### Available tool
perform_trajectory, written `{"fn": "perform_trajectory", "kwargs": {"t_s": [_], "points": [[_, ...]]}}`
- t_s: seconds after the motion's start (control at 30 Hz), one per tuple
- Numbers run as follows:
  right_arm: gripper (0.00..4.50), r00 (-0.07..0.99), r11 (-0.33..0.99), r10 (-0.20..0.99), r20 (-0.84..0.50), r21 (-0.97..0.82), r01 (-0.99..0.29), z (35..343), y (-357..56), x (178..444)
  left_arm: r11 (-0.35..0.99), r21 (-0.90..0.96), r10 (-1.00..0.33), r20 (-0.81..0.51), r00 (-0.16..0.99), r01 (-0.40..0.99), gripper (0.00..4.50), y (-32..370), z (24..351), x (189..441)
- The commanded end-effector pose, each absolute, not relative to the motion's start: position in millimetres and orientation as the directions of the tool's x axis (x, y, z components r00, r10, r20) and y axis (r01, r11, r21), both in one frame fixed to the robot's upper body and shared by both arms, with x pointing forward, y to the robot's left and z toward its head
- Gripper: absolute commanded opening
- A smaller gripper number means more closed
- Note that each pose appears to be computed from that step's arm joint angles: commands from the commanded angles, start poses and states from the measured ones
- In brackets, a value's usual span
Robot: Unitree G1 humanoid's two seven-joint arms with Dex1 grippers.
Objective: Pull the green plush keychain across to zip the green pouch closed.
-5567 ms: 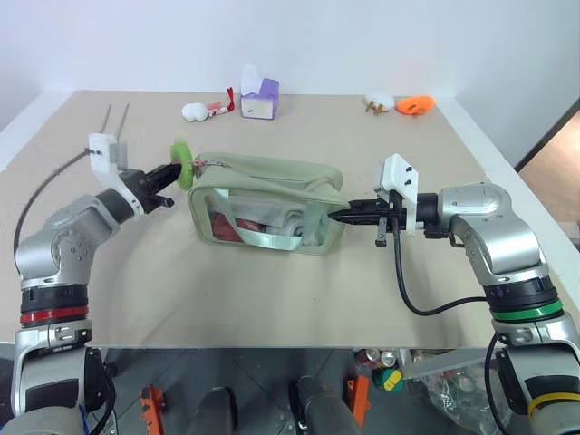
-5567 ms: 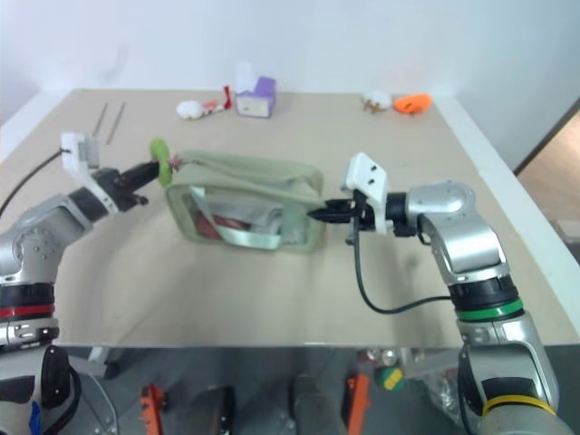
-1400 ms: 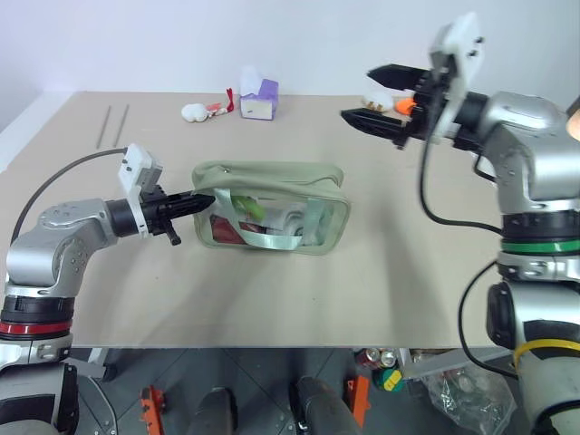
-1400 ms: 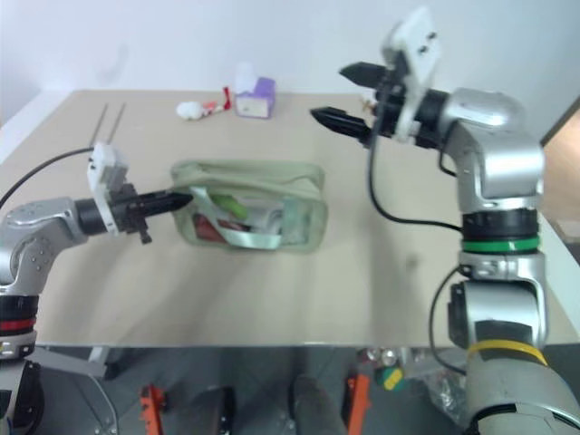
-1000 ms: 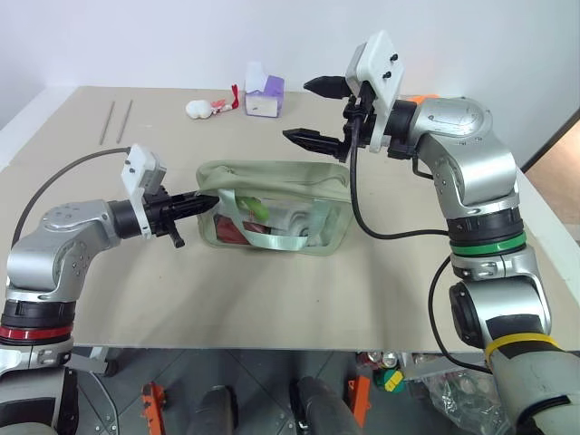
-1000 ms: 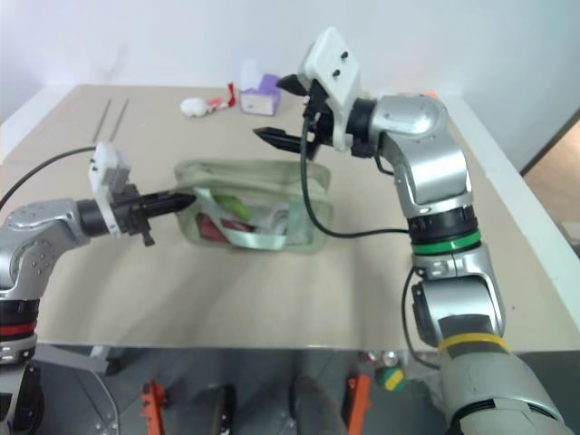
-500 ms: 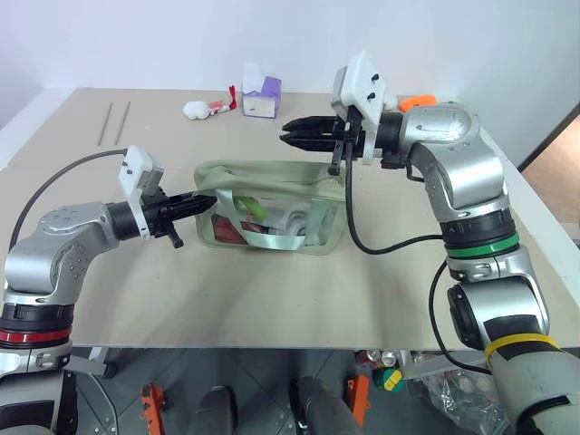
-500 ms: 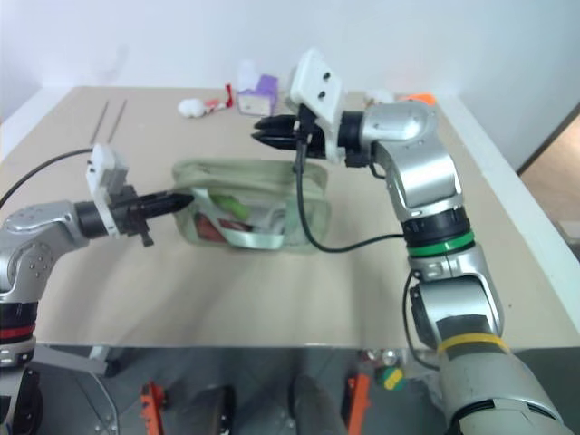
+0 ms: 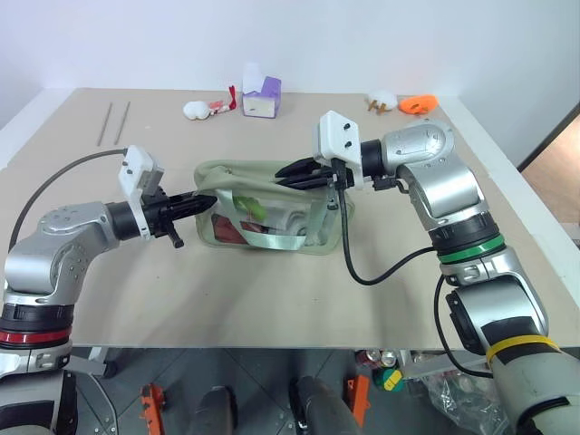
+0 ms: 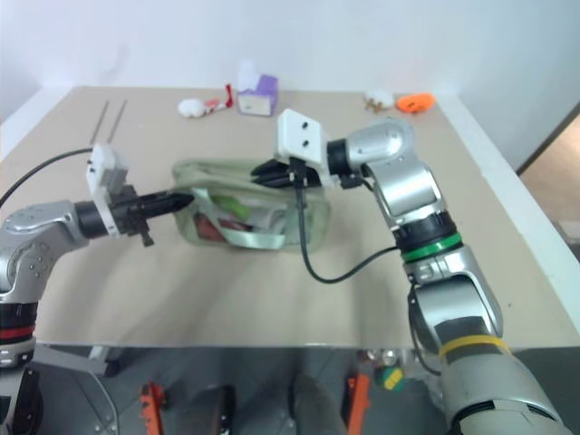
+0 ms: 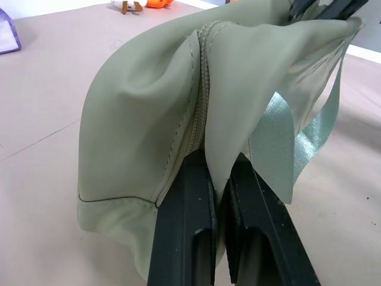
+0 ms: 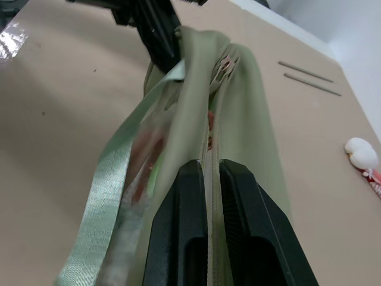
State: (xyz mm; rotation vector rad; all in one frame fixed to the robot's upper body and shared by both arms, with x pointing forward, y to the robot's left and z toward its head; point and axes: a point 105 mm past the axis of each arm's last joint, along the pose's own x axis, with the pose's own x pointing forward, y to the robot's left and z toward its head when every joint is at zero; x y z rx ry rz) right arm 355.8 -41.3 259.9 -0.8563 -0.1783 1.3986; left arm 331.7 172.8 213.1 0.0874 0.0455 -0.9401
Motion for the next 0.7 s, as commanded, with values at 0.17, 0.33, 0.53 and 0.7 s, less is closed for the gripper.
{"fn": "perform_trajectory", "kwargs": {"t_s": [0.17,0.33,0.53,0.7], "points": [[0.45,0.132,-0.178,0.898,-0.419,-0.622,-0.762,260,-31,348,0.604,0.097,-0.792,-0.038,0.61,0.791,0.0,176,228,325],[0.45,0.076,-0.258,0.866,-0.494,-0.573,-0.778,249,-29,343,0.611,0.096,-0.786,-0.039,0.616,0.786,0.0,178,229,324],[0.45,0.123,-0.243,0.82,-0.558,-0.536,-0.809,238,-7,362,0.618,0.097,-0.781,-0.038,0.623,0.78,0.0,178,229,324],[1.95,0.138,-0.244,0.816,-0.561,-0.551,-0.798,241,2,366,0.621,0.096,-0.778,-0.036,0.627,0.778,0.0,178,229,323]]}}
